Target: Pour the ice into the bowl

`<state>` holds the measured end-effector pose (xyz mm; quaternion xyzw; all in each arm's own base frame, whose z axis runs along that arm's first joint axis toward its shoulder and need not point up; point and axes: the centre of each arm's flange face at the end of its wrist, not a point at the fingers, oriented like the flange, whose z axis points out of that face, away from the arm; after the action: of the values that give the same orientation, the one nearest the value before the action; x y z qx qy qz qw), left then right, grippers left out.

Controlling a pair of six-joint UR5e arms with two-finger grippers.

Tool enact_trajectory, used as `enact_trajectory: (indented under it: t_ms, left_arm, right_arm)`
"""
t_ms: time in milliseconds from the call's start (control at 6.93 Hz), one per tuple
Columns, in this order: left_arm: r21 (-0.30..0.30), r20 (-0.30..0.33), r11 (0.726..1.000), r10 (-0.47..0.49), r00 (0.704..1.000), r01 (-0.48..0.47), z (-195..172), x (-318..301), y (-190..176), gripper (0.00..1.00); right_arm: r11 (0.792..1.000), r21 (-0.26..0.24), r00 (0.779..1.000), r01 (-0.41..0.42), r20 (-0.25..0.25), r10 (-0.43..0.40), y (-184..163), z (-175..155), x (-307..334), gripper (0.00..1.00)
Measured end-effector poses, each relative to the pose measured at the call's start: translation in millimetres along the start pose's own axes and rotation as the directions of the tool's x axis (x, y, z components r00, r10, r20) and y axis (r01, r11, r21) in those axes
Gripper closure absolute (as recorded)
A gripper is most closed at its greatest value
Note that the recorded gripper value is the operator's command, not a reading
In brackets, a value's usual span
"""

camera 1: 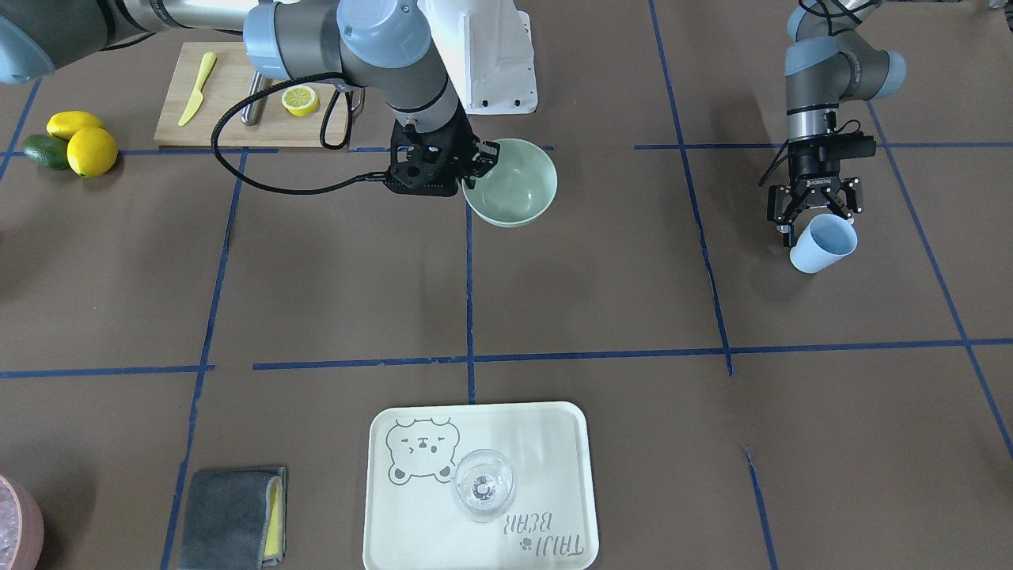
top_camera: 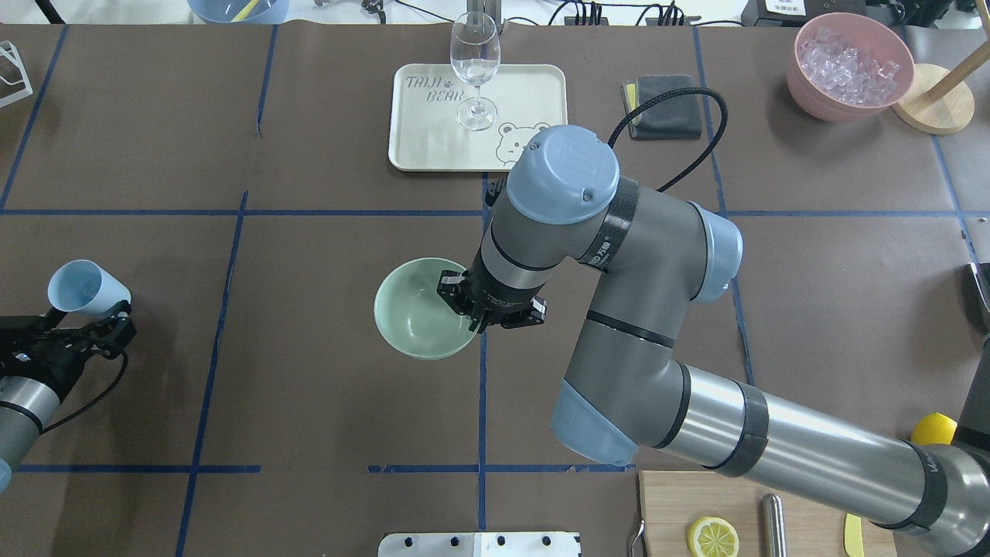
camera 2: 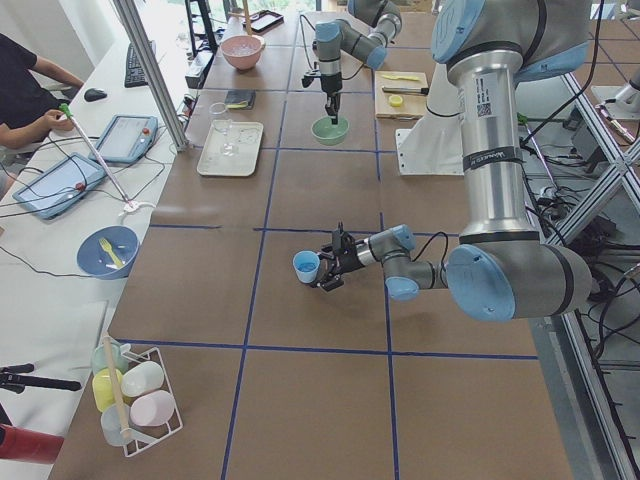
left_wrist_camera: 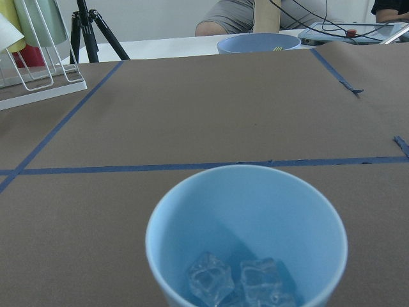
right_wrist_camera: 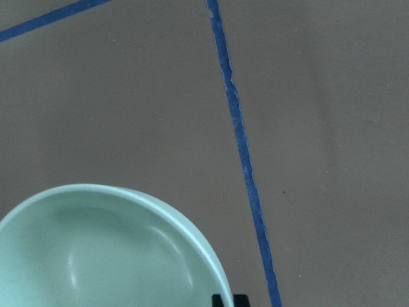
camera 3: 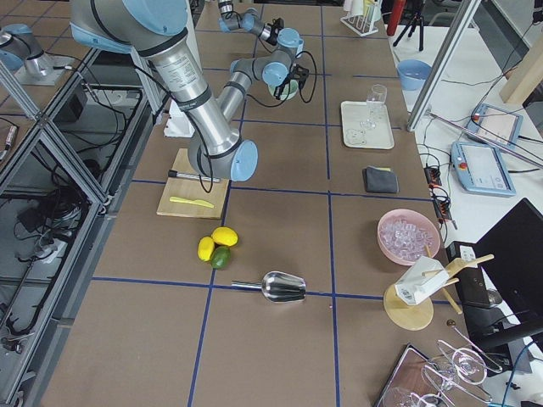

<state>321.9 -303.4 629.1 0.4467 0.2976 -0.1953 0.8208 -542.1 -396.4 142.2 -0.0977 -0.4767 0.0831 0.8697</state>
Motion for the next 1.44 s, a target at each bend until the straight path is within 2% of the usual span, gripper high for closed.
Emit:
enact_trajectory:
  t_ms: [288, 721, 865, 1010, 1154, 1298, 1442]
  left_arm:
    - [0.01, -0.008, 1.0, -0.016, 1.0, 0.016, 3.8, 11.4, -4.9, 0.0]
    - [0.04, 0.018, 0.999, -0.006, 1.0, 0.005, 13.5, 4.6, -20.9, 0.0]
    - [0.047, 0.024, 0.999, -0.006, 1.0, 0.005, 16.2, 3.9, -24.4, 0.1]
    - [0.051, 0.025, 0.999, -0.008, 1.0, 0.006, 22.4, 9.3, -22.9, 0.71]
    - [0.055, 0.025, 0.998, -0.01, 1.0, 0.009, 31.4, 17.6, -19.2, 1.0]
    - [0.065, 0.027, 0.998, -0.001, 1.0, 0.0, 37.4, 22.7, -24.5, 1.0]
    - [0.082, 0.025, 0.996, 0.041, 0.999, -0.042, 37.8, 24.8, -49.1, 1.0]
  right_arm:
    - [1.0, 0.005, 1.0, 0.008, -0.012, -0.008, 7.7, 12.4, -9.0, 1.0]
    - [1.0, 0.008, 1.0, 0.012, -0.024, -0.012, 14.3, 27.8, -30.6, 1.0]
    - [1.0, 0.007, 0.999, 0.013, -0.03, -0.013, 15.3, 34.5, -40.7, 1.0]
    - [1.0, 0.004, 0.999, 0.015, -0.039, -0.015, 16.1, 41.3, -48.9, 1.0]
    - [1.0, 0.008, 0.999, 0.017, -0.046, -0.016, 15.9, 46.5, -54.1, 1.0]
    - [1.0, 0.019, 0.999, 0.018, -0.05, -0.017, 15.1, 50.2, -61.3, 1.0]
    - [0.999, 0.026, 0.998, 0.02, -0.054, -0.018, 14.1, 53.9, -72.1, 1.0]
